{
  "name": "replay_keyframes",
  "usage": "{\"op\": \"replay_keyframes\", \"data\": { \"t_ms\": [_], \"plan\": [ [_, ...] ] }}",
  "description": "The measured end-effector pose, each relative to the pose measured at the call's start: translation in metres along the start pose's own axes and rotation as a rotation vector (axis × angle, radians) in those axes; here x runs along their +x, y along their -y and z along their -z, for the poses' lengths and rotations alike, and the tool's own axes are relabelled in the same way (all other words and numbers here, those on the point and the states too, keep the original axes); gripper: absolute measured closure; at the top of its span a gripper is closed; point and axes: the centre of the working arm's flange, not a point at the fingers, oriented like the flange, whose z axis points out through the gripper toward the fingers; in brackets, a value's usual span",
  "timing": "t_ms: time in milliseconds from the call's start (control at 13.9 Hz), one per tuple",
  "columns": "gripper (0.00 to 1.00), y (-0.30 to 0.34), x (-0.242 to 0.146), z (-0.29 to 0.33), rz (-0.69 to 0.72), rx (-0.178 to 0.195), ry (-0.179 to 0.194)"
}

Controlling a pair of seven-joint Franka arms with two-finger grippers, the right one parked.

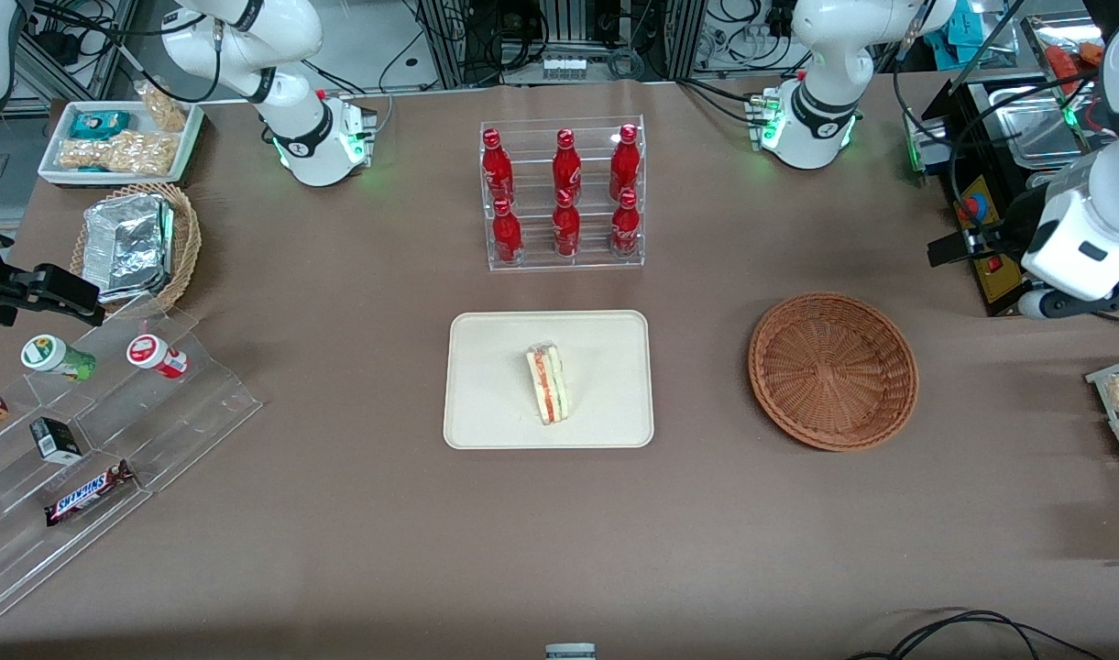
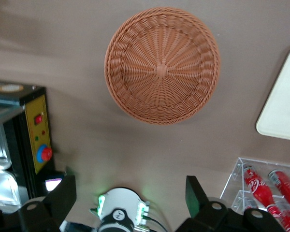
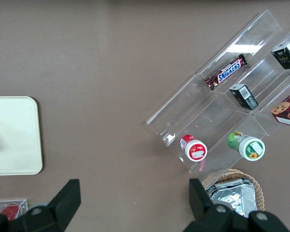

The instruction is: Place sandwich from basket to tray

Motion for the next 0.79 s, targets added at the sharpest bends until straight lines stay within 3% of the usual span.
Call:
{"op": "replay_keyframes", "data": {
  "t_ms": [288, 432, 504, 648, 792],
  "plan": [
    [0.0, -0.015, -0.007, 0.022, -0.098, -0.007, -0.109],
    [0.0, -0.029, -0.021, 0.03, -0.124, 0.0, -0.131],
    [0.0, -0.029, -0.032, 0.034, -0.125, 0.007, -0.124],
    [0.0, -0.02, -0.054, 0.038, -0.114, 0.028, -0.064],
    [0.0, -0.014, -0.065, 0.043, -0.104, 0.031, -0.049]
  ]
}}
